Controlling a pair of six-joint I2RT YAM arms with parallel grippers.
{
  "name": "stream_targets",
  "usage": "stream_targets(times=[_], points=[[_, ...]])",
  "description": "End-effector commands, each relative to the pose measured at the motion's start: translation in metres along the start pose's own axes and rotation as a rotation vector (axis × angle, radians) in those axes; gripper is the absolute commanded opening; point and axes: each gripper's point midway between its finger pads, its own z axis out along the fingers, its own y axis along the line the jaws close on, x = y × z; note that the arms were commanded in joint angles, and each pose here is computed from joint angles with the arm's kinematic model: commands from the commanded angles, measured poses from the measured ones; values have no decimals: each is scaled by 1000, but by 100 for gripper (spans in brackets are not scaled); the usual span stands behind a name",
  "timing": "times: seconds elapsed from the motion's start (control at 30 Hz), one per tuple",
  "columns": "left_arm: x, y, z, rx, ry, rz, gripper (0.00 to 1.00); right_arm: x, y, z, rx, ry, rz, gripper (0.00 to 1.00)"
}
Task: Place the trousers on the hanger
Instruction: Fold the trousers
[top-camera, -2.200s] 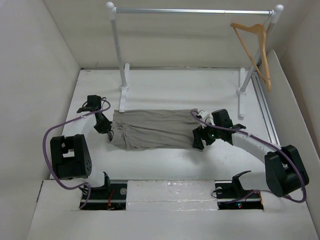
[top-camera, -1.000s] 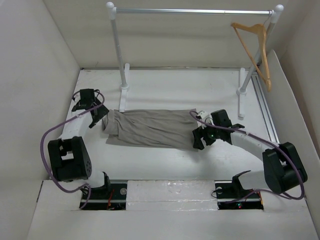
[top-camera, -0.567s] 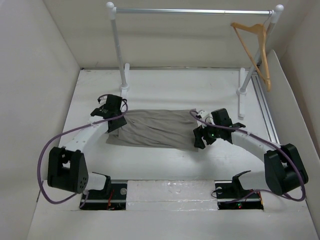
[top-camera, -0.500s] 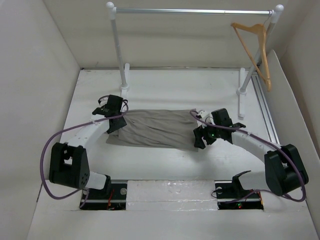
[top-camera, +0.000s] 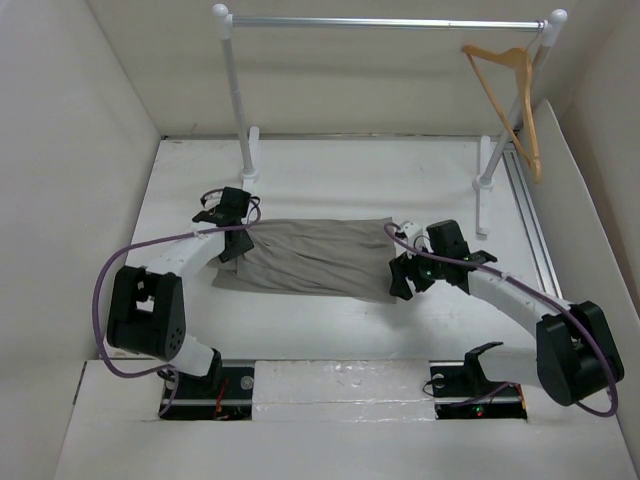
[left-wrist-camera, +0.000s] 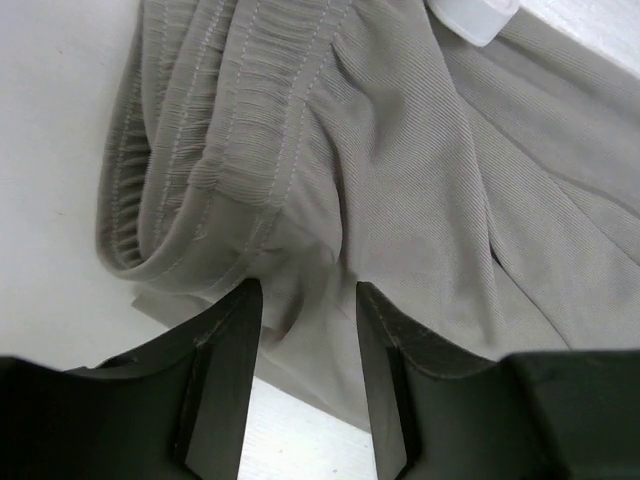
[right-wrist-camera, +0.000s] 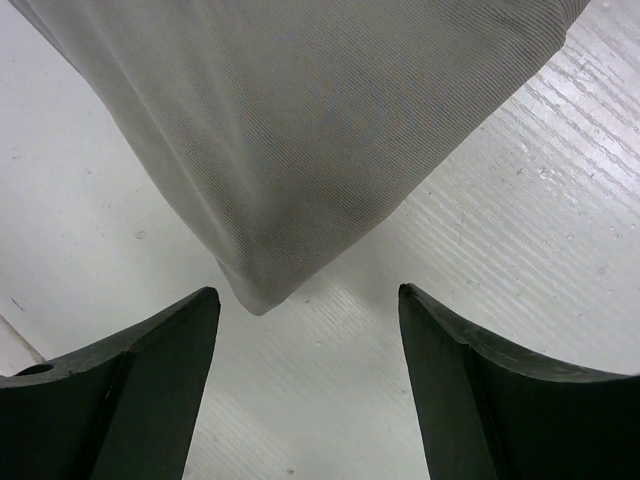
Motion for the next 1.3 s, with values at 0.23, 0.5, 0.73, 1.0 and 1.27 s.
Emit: stream_targets(times=[0.23, 0.5, 0.73, 1.0, 1.27], points=[[19, 22, 3, -61, 32, 24, 0, 6, 3, 9, -17, -1, 20, 57], [37, 28, -16, -23, 71, -3, 0, 16, 5, 18, -43, 10, 44, 31], [70, 34, -19, -1, 246, -81, 0, 21, -5, 16, 3, 26, 68, 2], [89, 50, -23, -100, 338, -101, 0, 27, -14, 1, 54, 48, 71, 0], [38, 62, -36, -180, 154, -105, 35, 0, -8, -14, 29, -13, 28, 47]])
